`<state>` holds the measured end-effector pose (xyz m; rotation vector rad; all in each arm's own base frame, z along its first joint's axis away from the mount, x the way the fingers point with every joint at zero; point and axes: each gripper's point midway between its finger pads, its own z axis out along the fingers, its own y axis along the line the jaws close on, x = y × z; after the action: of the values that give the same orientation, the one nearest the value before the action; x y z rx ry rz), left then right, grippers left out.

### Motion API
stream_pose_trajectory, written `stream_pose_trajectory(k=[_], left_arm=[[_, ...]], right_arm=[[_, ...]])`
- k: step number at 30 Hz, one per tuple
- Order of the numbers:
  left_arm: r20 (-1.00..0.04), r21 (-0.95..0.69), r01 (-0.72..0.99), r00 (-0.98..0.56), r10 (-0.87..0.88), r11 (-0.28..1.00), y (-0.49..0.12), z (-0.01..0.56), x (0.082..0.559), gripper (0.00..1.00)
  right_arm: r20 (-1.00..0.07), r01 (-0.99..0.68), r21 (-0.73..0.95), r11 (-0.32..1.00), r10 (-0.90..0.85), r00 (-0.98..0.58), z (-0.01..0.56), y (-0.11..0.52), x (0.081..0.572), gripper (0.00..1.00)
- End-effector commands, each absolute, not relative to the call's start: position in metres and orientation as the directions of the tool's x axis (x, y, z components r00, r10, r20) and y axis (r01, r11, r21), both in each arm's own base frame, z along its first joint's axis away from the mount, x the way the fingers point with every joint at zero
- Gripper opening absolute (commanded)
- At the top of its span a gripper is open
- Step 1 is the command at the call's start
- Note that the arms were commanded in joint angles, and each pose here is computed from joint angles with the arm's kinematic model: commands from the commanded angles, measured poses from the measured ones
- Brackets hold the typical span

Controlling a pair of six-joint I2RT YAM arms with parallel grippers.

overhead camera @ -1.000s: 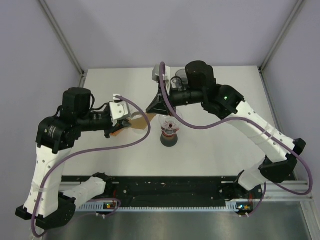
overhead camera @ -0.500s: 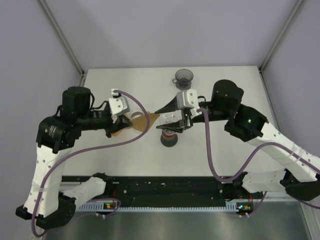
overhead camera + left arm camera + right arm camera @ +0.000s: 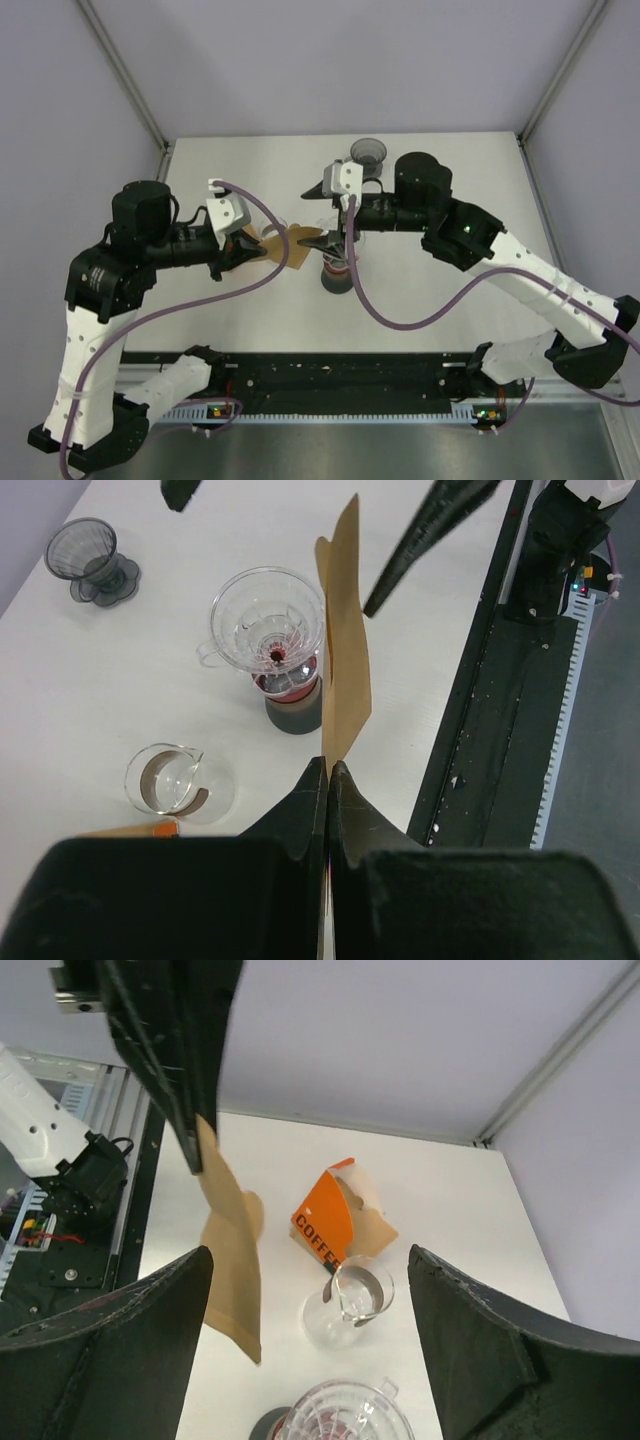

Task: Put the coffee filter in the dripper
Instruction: Place the coffee filter in the coffee dripper.

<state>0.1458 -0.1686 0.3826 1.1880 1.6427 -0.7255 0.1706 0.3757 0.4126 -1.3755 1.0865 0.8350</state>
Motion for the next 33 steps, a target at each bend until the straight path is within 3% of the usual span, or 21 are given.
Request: stream_pose_trajectory(k=[1, 7, 10, 12, 18, 19, 22, 25, 27, 31, 33], left_arm=[[-0.939, 0.102, 0.939, -0.018, 0.343, 0.33, -0.172, 0.391, 0.145, 0.0], [-0.945, 0.115, 0.936, 0.001, 0.326, 0.331, -0.174, 0.399, 0.145, 0.0], [-0.947, 0.118, 0.939, 0.008, 0.322, 0.322, -0.174, 0.4, 0.143, 0.0], [-0.949, 0.123, 0.938, 0.016, 0.315, 0.323, -0.174, 0.401, 0.142, 0.0], [-0.962, 0.117, 0.953, 0.039, 0.271, 0.28, -0.18, 0.412, 0.131, 0.0], [-0.965, 0.107, 0.957, 0.034, 0.261, 0.271, -0.181, 0.413, 0.128, 0.0], [-0.968, 0.063, 0.968, 0.0, 0.251, 0.243, -0.183, 0.41, 0.119, 0.4], [-0.972, 0.035, 0.975, -0.019, 0.236, 0.221, -0.184, 0.41, 0.112, 0.55], [-0.975, 0.035, 0.975, -0.015, 0.223, 0.22, -0.185, 0.415, 0.111, 0.56], [-0.981, 0.016, 0.956, -0.042, 0.188, 0.294, -0.187, 0.426, 0.13, 0.38], [-0.985, 0.004, 0.945, -0.053, 0.164, 0.326, -0.188, 0.433, 0.139, 0.38]], right_arm=[[-0.963, -0.959, -0.271, 0.087, -0.038, 0.268, 0.446, 0.368, 0.174, 0.79], [-0.979, -0.976, -0.201, -0.088, -0.023, 0.203, 0.436, 0.382, 0.151, 0.78], [-0.983, -0.977, -0.175, -0.121, -0.04, 0.181, 0.429, 0.387, 0.15, 0.71], [-0.984, -0.975, -0.166, -0.148, -0.046, 0.174, 0.426, 0.388, 0.147, 0.58], [-0.97, -0.95, -0.218, -0.223, -0.06, 0.236, 0.414, 0.381, 0.135, 0.0], [-0.966, -0.946, -0.232, -0.225, -0.064, 0.252, 0.412, 0.378, 0.135, 0.0], [-0.946, -0.93, -0.294, -0.221, -0.074, 0.316, 0.407, 0.368, 0.133, 0.0], [-0.923, -0.909, -0.351, -0.224, -0.082, 0.376, 0.404, 0.356, 0.13, 0.0], [-0.912, -0.895, -0.374, -0.244, -0.076, 0.402, 0.403, 0.35, 0.124, 0.0], [-0.911, -0.887, -0.381, -0.26, -0.056, 0.408, 0.408, 0.347, 0.118, 0.0], [-0.913, -0.891, -0.377, -0.253, -0.06, 0.404, 0.409, 0.348, 0.12, 0.0]])
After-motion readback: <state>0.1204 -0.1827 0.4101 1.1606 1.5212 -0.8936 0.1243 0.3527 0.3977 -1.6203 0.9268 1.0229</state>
